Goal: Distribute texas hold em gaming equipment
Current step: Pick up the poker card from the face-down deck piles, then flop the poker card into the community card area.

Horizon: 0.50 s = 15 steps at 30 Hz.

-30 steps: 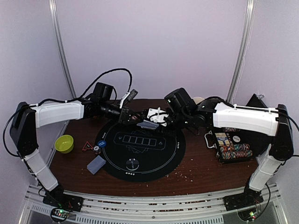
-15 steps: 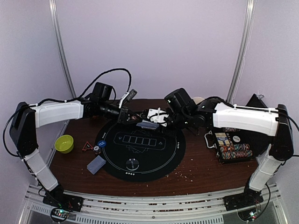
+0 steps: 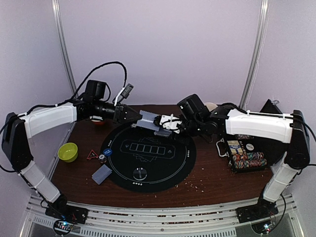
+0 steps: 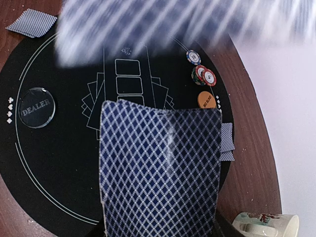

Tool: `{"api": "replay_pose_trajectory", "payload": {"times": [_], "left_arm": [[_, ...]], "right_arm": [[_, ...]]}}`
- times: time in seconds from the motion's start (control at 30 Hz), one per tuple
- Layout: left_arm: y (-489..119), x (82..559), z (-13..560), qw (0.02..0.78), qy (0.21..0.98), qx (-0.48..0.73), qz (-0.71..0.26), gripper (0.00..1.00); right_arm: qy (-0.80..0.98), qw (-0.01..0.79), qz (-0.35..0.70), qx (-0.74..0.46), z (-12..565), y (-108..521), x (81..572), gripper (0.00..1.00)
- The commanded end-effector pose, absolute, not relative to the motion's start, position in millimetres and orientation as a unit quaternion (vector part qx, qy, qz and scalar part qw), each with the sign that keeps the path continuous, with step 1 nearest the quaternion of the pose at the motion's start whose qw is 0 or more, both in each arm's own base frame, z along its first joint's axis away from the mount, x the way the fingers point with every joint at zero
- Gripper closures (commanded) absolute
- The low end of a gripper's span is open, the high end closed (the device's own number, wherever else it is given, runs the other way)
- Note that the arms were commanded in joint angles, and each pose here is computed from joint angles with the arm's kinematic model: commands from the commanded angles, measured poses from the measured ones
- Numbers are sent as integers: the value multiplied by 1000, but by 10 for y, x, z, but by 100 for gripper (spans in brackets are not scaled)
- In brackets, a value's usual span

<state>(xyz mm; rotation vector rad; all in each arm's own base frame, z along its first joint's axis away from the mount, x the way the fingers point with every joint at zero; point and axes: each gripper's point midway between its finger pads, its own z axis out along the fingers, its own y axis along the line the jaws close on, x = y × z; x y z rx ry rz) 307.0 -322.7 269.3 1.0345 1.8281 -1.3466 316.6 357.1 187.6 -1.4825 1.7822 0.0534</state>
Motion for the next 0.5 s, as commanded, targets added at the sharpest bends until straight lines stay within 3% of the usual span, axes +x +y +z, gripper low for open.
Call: {"api": "replay_pose_trajectory", "payload": {"times": [0.0,0.17,0.27,0.47], "left_arm": [[-2754,3393,2924,407,698,387,-444,100],[-2159,3922,2652,506,746,399,-166,100],[-1864,4140,2364,525,737,426,-2,100],[-1779,4271,2031,544,670,487,135,100]], "right_arm": [[708,419,25,-569,2009,3473,3177,53],[708,423,26,-566,2030,3450,3171,53],[705,429,30,-564,2060,3457,3169,53],[703,431,31,-565,2100,3459,3167,53]]}}
